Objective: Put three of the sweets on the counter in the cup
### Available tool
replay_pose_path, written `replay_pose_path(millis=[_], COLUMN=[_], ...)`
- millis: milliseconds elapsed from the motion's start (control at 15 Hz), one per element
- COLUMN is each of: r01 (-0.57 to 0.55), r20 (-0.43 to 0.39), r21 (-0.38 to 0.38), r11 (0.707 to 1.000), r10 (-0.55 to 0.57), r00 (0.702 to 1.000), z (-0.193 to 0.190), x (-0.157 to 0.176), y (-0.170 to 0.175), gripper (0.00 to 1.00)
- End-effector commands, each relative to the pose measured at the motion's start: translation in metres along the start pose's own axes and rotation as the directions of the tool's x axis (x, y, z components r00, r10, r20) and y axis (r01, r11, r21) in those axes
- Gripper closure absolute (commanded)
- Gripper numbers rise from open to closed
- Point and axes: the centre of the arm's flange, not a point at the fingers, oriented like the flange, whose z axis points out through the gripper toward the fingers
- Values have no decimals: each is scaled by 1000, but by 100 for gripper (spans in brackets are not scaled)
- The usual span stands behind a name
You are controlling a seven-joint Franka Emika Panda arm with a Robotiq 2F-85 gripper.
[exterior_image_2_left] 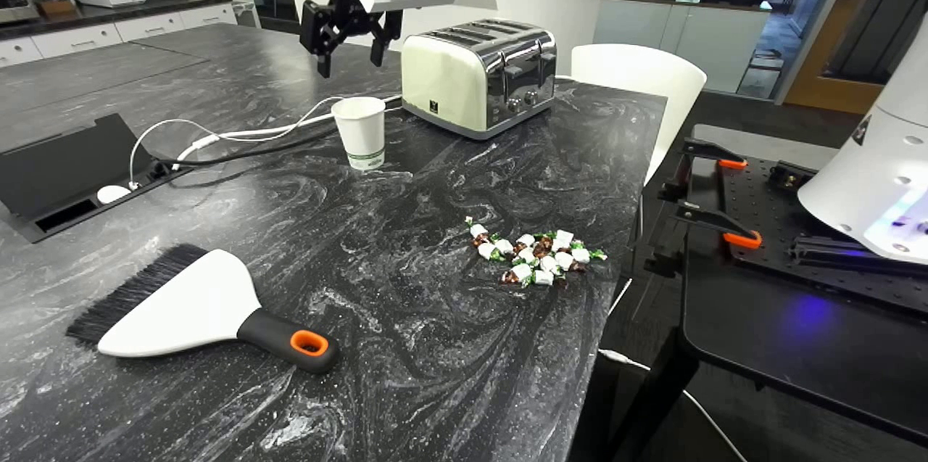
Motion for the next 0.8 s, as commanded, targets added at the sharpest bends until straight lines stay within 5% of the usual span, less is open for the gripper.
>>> replay_pose_path(millis=[0,400,733], r01=[87,170,176], r20=[25,181,322], r21=[-9,14,61], r11=[996,985,983], r10=[-87,-170,-186], r00=[996,969,928], z=[-68,-90,-73], x=[-55,-160,-225], y=[16,20,19], gripper=[0,0,0])
